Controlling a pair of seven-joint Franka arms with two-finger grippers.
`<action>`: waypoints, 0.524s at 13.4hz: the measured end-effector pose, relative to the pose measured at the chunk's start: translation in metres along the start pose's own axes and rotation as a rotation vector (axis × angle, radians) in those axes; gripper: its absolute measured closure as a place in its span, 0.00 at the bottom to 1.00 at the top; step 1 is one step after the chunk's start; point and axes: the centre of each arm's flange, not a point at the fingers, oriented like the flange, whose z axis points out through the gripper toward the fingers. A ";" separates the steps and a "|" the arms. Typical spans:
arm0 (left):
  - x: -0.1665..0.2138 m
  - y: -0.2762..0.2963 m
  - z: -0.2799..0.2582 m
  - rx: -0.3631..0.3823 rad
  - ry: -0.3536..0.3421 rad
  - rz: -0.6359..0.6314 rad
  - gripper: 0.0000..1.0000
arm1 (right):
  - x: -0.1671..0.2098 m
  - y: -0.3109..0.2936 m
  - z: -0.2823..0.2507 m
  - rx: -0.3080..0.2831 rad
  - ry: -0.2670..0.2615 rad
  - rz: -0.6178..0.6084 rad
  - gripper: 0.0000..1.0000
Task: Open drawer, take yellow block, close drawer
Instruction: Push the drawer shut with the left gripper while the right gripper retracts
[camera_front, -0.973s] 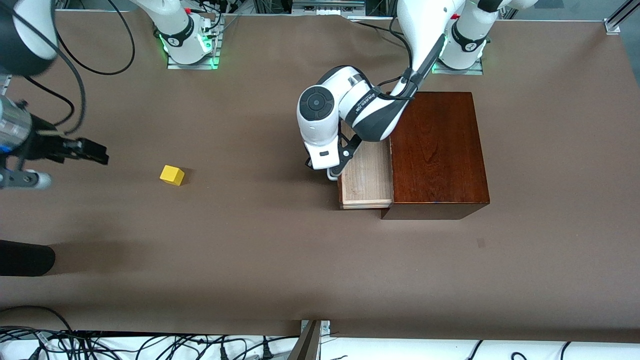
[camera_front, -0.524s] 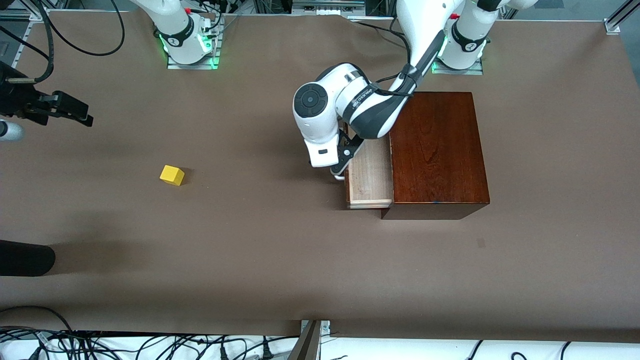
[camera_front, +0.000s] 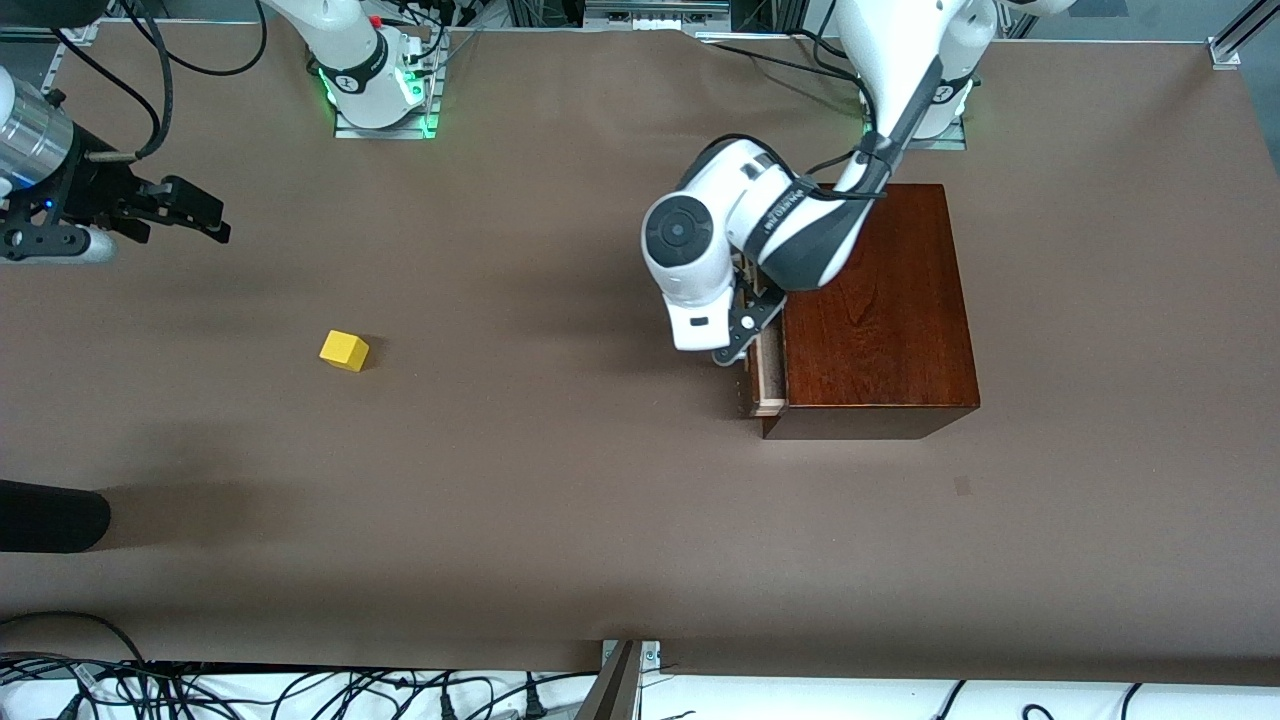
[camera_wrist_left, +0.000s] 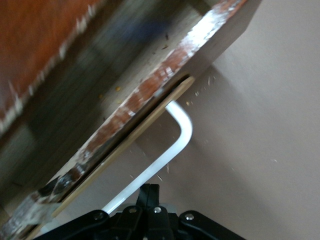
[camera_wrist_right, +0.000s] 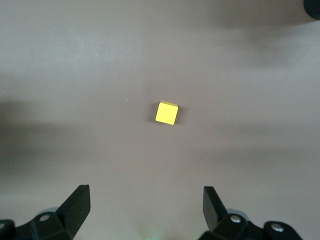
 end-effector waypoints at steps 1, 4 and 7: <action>0.011 -0.003 0.002 0.007 -0.004 0.004 0.99 | -0.002 0.000 -0.002 -0.001 0.004 0.000 0.00; 0.031 -0.007 0.005 0.013 -0.014 0.005 0.99 | -0.002 0.000 -0.001 -0.002 0.002 0.002 0.00; 0.033 -0.008 -0.002 -0.001 -0.012 0.009 0.99 | -0.001 0.003 0.001 -0.002 -0.002 0.006 0.00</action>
